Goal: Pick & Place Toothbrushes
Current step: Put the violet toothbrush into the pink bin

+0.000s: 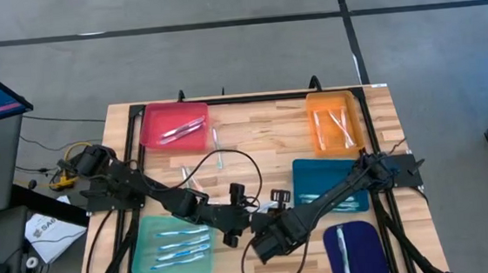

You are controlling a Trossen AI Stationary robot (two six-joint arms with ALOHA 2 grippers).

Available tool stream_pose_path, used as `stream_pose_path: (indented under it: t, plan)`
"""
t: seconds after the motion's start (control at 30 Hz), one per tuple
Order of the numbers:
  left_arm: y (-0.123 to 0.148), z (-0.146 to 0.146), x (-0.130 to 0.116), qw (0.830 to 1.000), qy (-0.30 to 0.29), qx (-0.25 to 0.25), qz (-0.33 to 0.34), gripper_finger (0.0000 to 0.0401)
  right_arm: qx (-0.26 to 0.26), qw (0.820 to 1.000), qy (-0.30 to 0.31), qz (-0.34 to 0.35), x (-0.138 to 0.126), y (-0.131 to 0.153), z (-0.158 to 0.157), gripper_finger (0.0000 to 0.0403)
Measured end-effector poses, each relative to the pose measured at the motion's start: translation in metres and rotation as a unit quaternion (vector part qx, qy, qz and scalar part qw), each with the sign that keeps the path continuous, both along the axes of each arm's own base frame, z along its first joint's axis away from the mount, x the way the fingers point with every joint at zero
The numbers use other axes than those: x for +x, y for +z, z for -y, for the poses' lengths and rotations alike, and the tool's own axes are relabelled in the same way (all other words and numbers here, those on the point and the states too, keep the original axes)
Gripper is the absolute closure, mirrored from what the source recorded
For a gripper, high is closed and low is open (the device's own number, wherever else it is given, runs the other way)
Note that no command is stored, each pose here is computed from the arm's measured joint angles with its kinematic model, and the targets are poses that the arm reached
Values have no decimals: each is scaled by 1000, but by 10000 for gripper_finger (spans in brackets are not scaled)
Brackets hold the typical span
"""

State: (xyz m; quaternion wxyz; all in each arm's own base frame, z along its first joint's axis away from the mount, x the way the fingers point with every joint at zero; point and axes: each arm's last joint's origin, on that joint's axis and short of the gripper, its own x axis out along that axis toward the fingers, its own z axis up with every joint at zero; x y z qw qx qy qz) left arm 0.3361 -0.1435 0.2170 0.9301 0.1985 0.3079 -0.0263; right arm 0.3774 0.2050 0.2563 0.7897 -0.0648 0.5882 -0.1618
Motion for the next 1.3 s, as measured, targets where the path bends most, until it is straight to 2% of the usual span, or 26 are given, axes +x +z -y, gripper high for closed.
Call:
stream_pose_path:
  t: [0.47, 0.6, 1.03, 1.23, 1.3]
  plan:
    - [0, 0, 0, 1000, 2, -4, 0, 174, -20, 1000, 3, 17, 0, 3, -1, 392]
    - [0, 0, 0, 1000, 2, -4, 0, 188, -21, 1000, 3, 17, 0, 3, -1, 392]
    - [0, 0, 0, 1000, 10, -15, 0, 291, -30, 999, 6, 21, 0, 3, -1, 392]
    - [-4, -4, -2, 999, 20, -14, -22, 378, -38, 999, 15, 23, 1, 4, -1, 391]
    - [-4, -6, -1, 999, 25, -18, -24, 384, -38, 999, 16, 22, 1, 4, -1, 385]
